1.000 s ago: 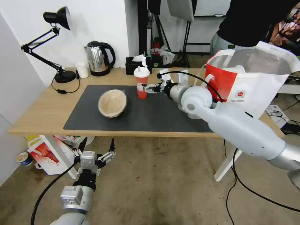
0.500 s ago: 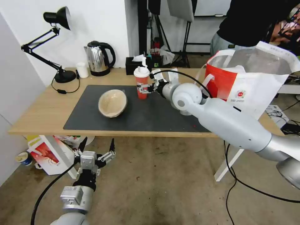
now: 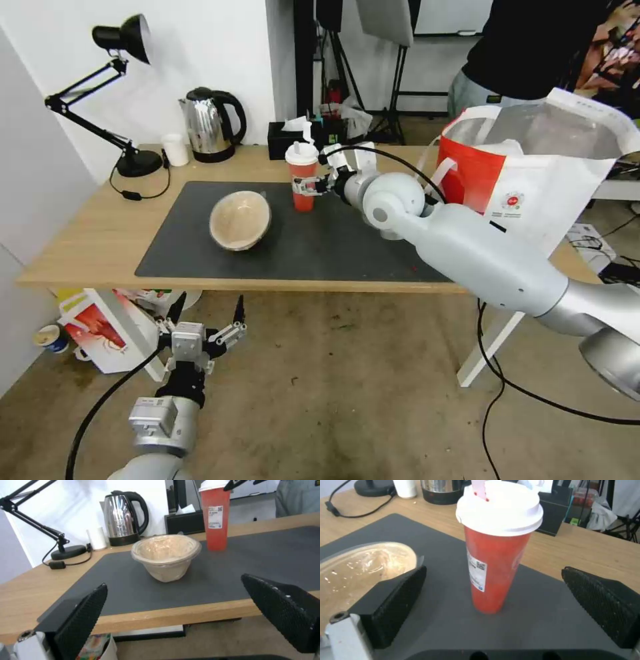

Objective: Pick up the trash from the table and place it into the takeout bag.

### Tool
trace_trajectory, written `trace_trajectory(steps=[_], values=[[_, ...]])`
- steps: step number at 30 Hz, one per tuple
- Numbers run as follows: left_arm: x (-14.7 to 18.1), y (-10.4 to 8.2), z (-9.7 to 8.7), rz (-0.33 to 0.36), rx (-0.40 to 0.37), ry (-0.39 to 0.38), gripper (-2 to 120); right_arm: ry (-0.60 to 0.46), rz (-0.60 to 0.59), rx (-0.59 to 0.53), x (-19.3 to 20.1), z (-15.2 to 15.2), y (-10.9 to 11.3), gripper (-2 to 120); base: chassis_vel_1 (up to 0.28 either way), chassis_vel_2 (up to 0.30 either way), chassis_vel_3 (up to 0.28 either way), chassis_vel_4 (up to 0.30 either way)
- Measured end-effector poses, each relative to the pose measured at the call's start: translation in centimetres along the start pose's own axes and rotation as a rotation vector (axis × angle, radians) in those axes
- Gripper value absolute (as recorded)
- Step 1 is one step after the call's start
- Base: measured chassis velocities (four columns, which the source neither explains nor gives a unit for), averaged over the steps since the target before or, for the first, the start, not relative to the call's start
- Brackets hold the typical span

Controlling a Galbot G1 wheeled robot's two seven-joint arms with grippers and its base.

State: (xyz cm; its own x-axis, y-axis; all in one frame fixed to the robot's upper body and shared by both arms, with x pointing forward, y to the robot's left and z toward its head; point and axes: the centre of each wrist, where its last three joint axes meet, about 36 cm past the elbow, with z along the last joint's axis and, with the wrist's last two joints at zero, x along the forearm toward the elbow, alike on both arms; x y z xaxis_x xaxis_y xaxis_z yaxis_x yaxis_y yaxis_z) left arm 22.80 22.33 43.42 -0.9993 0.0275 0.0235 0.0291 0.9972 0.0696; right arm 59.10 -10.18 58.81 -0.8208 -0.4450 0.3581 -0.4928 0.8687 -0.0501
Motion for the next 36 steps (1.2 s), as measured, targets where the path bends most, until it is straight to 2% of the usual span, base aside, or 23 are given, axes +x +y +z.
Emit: trace_trajectory(steps=[16, 36], values=[[0.0, 0.0, 0.0, 0.000, 0.000, 0.000, 100, -0.004, -0.045, 0.009, -2.8, 0.2, -0.2, 100, 0.000, 0.000, 0.000, 0.000], [0.0, 0.0, 0.0, 0.000, 0.000, 0.000, 100, -0.015, -0.017, -0.021, -5.8, 0.5, -1.6, 100, 0.000, 0.000, 0.000, 0.000]])
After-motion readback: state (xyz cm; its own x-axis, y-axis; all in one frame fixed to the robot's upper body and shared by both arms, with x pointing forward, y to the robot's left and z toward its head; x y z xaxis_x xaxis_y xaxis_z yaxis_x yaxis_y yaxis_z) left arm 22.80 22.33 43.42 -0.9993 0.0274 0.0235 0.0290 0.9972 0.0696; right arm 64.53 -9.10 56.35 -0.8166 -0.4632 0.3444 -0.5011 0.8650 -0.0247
